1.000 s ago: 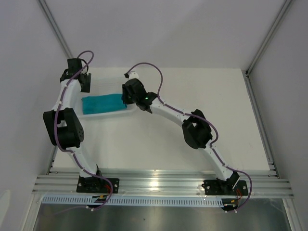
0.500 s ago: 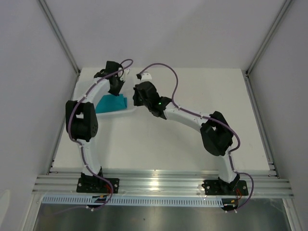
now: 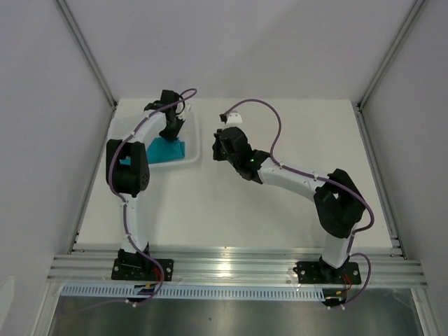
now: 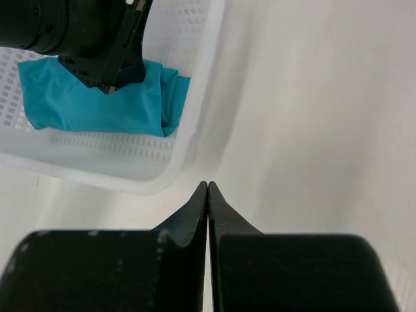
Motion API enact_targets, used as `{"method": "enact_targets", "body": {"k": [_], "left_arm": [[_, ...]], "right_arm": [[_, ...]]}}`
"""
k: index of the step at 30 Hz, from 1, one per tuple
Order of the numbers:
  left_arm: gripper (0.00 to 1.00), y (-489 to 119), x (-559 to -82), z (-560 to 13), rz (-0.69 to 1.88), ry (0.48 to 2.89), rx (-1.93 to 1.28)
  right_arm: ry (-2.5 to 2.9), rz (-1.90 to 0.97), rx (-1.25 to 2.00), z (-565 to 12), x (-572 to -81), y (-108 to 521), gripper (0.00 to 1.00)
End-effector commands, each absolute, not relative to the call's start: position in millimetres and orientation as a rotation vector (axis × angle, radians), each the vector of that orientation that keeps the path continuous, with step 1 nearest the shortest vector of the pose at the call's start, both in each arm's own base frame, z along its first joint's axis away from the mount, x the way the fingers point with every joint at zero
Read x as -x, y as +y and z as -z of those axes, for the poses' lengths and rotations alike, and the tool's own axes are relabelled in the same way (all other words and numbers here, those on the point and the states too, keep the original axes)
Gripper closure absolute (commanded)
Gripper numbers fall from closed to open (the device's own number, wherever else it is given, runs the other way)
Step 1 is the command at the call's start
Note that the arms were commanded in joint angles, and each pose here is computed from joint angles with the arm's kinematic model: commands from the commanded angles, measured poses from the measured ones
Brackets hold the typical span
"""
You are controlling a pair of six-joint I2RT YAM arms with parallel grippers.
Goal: Roll the t-shirts
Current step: Place the rolled tshirt into the container
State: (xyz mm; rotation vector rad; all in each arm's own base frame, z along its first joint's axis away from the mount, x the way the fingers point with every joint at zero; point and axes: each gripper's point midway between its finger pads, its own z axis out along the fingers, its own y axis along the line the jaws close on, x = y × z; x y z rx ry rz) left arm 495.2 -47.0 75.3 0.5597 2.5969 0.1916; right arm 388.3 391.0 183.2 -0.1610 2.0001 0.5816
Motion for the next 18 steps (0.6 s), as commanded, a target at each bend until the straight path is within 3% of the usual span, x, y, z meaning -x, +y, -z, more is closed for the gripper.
{"method": "enact_targets", "body": {"k": [1, 18], "left_arm": [[0.79, -48.1, -498.7, -69.0, -0.215, 2.637, -0.536], [0.76, -84.0, -481.7, -38.5, 0.009, 2.682, -0.633]], "right_arm": [[1.897, -0.589, 0.066, -227.5, -394.2, 366.3, 1.0], [1.856, -0.472, -0.016, -241.5, -400.9, 304.8, 1.0]]}}
